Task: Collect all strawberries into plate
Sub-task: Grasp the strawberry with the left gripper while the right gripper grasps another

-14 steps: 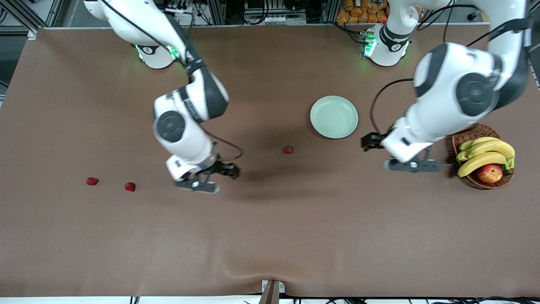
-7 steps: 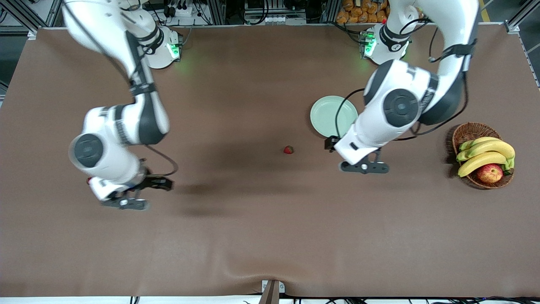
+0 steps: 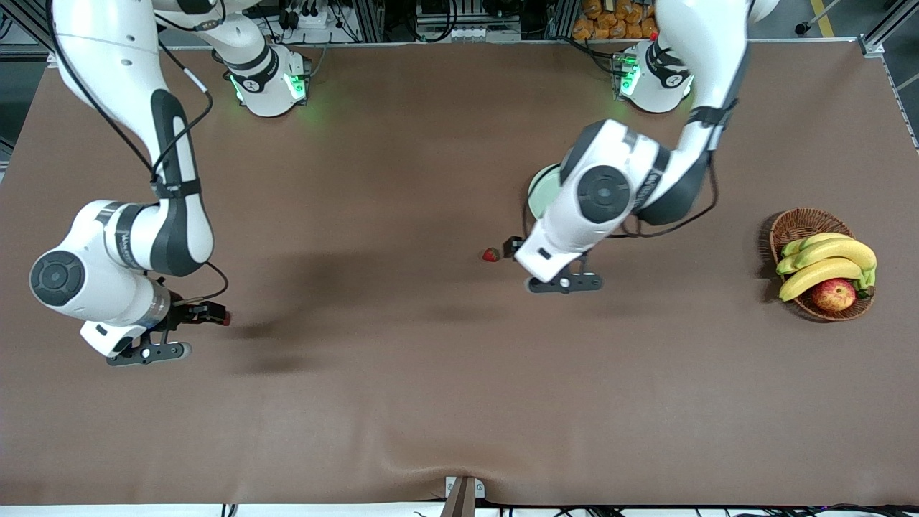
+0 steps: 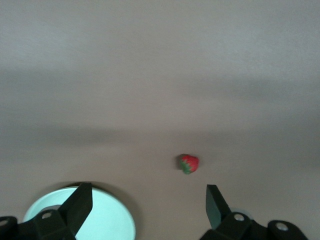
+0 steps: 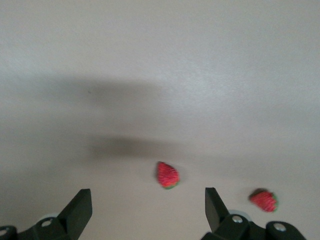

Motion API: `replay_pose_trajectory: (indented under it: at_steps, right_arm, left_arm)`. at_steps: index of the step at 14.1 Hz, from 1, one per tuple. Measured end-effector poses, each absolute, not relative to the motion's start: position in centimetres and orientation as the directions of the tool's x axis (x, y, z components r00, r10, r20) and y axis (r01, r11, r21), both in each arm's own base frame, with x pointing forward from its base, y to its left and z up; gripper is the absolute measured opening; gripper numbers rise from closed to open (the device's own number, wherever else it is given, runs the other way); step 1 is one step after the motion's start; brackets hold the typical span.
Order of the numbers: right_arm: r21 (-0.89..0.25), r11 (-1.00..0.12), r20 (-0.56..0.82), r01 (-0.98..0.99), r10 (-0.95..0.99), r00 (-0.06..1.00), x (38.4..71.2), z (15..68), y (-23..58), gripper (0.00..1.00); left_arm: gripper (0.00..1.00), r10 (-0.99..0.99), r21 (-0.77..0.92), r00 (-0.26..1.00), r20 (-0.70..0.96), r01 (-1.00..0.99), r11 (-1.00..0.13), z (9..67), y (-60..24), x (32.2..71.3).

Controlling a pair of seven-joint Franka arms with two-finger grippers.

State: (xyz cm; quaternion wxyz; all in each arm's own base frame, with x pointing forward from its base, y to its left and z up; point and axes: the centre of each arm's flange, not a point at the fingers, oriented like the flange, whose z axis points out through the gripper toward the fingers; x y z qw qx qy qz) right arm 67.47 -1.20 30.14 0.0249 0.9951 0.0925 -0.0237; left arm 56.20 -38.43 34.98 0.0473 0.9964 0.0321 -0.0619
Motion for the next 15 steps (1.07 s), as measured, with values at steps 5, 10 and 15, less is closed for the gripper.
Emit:
replay_pose_trajectory:
  at_steps: [5, 10, 15]
  right_arm:
    - [0.041, -0.938, -0.121, 0.343, 0.336, 0.934, 67.0, 25.5, -3.5, 1.00]
    - [0.005, -0.910, -0.167, 0.415, 0.409, 0.897, 66.6, 21.9, -2.1, 1.00]
    - [-0.027, -0.891, -0.172, 0.454, 0.451, 0.876, 66.4, 19.7, -1.5, 1.00]
  left_arm:
    - [1.00, 0.032, 0.079, 0.991, -0.130, 0.042, -0.996, 28.7, -41.7, 54.9]
    - [1.00, 0.024, 0.074, 0.993, -0.113, 0.032, -0.997, 22.8, -45.9, 52.1]
    - [0.84, 0.025, 0.056, 0.991, -0.129, 0.032, -0.998, 20.6, -45.8, 51.8]
